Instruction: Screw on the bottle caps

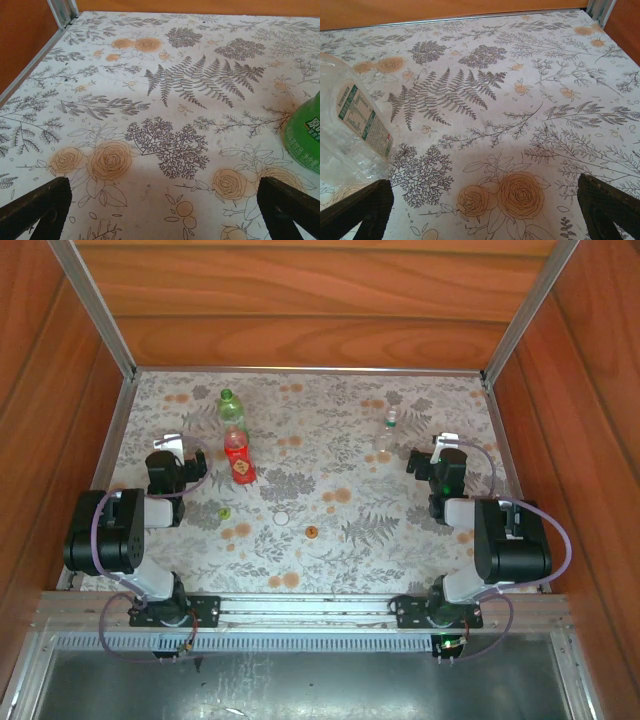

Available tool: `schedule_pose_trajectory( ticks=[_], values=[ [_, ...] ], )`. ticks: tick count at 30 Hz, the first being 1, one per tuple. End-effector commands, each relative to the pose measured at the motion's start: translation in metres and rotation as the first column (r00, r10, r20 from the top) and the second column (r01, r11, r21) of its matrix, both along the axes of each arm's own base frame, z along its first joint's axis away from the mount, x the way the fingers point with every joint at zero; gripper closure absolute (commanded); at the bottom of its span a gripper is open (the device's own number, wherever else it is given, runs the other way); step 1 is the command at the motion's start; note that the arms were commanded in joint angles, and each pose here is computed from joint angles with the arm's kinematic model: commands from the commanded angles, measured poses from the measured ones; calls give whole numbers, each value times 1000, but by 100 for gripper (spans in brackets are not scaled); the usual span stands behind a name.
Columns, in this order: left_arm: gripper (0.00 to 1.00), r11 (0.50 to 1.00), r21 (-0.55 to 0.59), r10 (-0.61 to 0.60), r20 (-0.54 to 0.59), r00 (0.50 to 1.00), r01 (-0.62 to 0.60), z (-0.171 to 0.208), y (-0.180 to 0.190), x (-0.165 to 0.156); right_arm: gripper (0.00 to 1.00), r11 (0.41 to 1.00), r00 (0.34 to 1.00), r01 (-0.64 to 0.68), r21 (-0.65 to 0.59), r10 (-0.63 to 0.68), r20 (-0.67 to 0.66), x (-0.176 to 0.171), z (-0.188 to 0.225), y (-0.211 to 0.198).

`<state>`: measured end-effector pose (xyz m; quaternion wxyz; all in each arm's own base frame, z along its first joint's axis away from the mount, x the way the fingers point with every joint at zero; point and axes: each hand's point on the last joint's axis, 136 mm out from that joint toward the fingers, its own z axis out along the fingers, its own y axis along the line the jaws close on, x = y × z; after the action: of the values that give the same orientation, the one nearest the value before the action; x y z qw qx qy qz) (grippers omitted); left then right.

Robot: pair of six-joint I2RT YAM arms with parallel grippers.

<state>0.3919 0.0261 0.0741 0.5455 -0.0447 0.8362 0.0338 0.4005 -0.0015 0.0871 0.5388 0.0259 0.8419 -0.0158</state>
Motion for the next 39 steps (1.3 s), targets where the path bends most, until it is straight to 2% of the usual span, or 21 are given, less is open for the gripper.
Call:
schedule_pose_trajectory(
  ticks=[1,22,26,30,35,39],
  values=[
    [0,1000,5,-3,35,999,3,10,-1,6,0,1000,1000,15,6,-15,22,1,5,-2],
    [0,1000,5,-2,35,999,2,10,-1,6,0,1000,1000,9,1,-9,23,1,5,0],
    [0,1000,1,30,54,998,-30,17,4,0,0,1000,997,-11,-5,11,81,-10,25,2],
    [0,1000,11,27,107,994,-29,37,4,-8,0,999,999,-23,24,22,33,-30,42,7],
    [0,1000,-12,26,157,987,-24,59,1,-23,0,998,996,-66,8,66,67,-55,72,22],
    [0,995,-25,-83,238,968,92,85,-20,-40,0,984,980,-177,-4,177,93,-67,102,55]
  ],
)
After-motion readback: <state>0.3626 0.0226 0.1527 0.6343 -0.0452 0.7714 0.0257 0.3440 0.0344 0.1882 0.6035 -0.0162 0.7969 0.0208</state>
